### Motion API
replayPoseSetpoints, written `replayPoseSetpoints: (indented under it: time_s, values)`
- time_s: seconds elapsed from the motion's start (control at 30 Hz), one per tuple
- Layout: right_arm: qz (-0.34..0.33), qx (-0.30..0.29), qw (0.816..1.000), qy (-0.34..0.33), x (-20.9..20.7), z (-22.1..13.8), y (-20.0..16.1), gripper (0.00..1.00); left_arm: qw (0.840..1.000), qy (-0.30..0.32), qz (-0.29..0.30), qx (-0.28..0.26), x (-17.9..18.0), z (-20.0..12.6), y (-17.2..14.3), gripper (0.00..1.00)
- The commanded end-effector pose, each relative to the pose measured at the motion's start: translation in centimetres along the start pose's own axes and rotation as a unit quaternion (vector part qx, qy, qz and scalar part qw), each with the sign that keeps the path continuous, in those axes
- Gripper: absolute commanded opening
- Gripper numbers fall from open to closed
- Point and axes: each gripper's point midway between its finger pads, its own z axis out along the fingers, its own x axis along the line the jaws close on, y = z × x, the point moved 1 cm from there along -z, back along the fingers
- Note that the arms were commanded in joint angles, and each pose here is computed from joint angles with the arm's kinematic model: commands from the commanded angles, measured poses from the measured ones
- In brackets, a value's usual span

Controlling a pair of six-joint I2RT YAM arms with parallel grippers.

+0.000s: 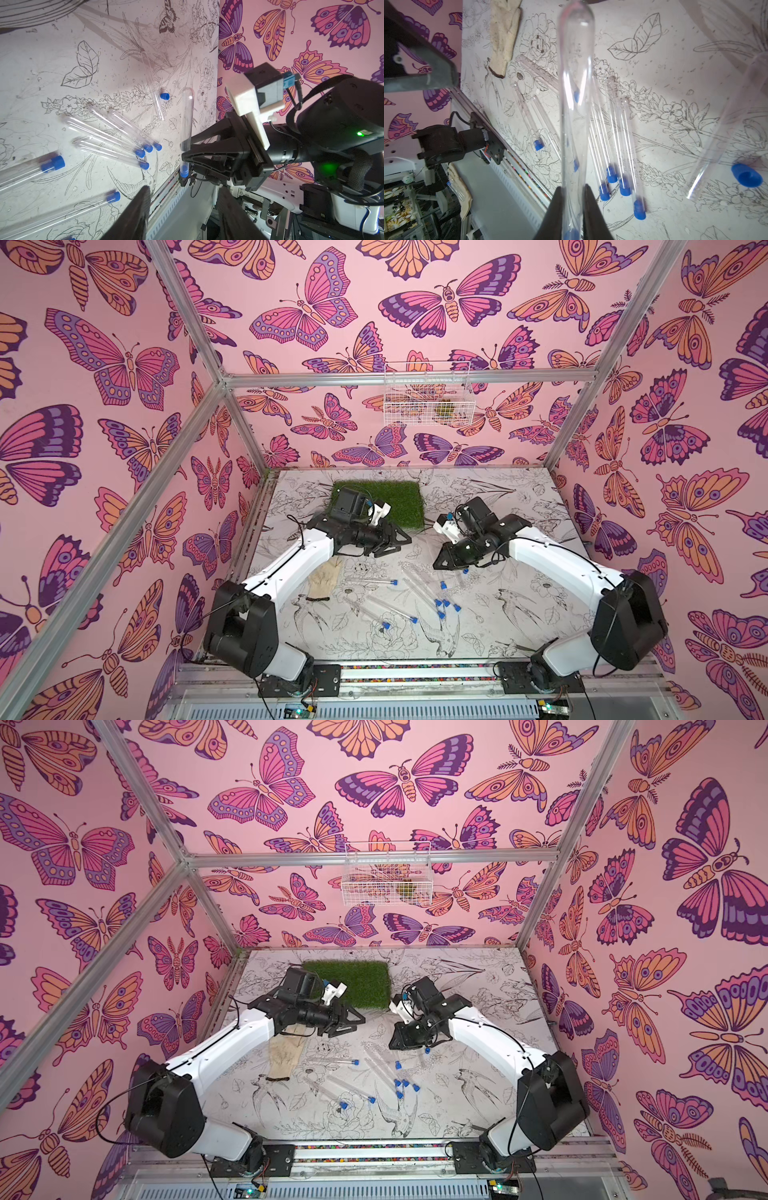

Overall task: Remove stoppers from test tubes
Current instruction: Pick up the test tube at the center of the board.

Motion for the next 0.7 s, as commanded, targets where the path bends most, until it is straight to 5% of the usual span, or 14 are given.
replayPoseSetpoints:
  time_s: [0.0, 0.3, 0.67]
  values:
    - [-0.015, -0.024, 0.998, 0.055, 2.7, -1.4, 1.5, 0.18, 0.999, -0.029, 0.036, -0.011, -1.9, -0.9, 0.6, 0.55]
    - [-0.030, -0.028, 0.988, 0.146, 6.4, -2.5, 1.8, 0.18, 0.997, -0.057, 0.051, -0.018, -3.2, -1.3, 0.6, 0.55]
    - [-0.047, -0.022, 0.983, 0.176, 9.1, -1.7, 1.6, 0.19, 0.997, -0.058, 0.050, -0.011, -3.1, -0.8, 0.6, 0.55]
